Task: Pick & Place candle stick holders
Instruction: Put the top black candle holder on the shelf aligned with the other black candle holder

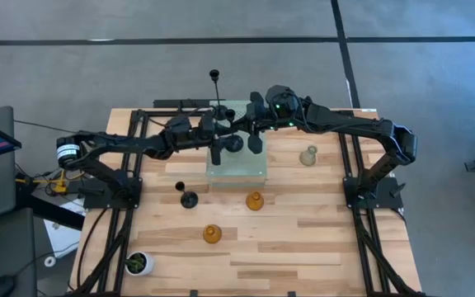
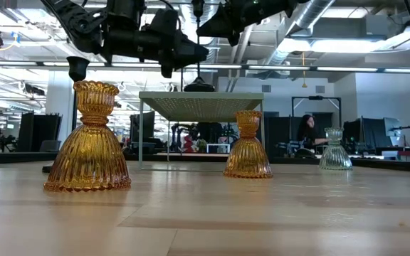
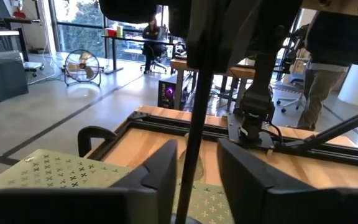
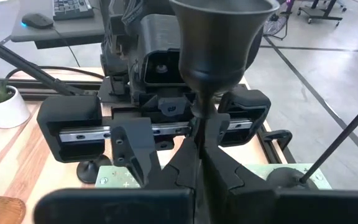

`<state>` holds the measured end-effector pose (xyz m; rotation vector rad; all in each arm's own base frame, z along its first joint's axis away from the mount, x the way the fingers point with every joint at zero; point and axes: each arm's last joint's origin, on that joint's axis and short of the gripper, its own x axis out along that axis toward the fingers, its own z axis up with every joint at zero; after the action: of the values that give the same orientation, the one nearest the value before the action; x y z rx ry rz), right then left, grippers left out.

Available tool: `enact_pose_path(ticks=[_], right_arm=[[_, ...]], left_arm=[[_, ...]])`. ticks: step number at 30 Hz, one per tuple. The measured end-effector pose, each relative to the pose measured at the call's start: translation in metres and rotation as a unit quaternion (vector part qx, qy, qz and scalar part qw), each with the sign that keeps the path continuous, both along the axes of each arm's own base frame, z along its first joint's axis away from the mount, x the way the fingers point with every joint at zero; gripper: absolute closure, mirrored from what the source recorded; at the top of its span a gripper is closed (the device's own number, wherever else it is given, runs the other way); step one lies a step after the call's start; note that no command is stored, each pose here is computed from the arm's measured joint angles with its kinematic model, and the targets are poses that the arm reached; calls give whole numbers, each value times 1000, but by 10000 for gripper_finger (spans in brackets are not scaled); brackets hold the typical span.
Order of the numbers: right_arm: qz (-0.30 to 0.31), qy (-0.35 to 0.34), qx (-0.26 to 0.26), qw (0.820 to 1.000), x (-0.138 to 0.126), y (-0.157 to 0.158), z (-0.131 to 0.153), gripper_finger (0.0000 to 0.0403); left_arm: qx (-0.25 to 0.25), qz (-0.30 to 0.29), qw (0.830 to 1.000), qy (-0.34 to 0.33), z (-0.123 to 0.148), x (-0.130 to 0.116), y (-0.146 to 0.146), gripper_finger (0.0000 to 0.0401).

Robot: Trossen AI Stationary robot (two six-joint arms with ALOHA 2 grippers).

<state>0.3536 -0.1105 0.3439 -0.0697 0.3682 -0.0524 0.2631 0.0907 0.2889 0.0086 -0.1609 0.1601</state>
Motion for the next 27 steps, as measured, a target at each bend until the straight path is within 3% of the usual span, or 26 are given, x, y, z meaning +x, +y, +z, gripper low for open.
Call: enact_pose_path(ticks=[7,16,21,27], right_arm=[[0,0,2,1000,0,0,0,403],[-14,8,13,1000,-8,-5,3,381],[-36,18,18,999,-33,-10,19,355],[-52,44,28,997,-62,-9,33,358]], left_arm=[[12,3,1000,2,0,0,0,387],[25,6,1000,8,-1,0,1,388],[20,21,999,18,-3,-2,8,388],[19,38,999,19,-3,-6,16,388]])
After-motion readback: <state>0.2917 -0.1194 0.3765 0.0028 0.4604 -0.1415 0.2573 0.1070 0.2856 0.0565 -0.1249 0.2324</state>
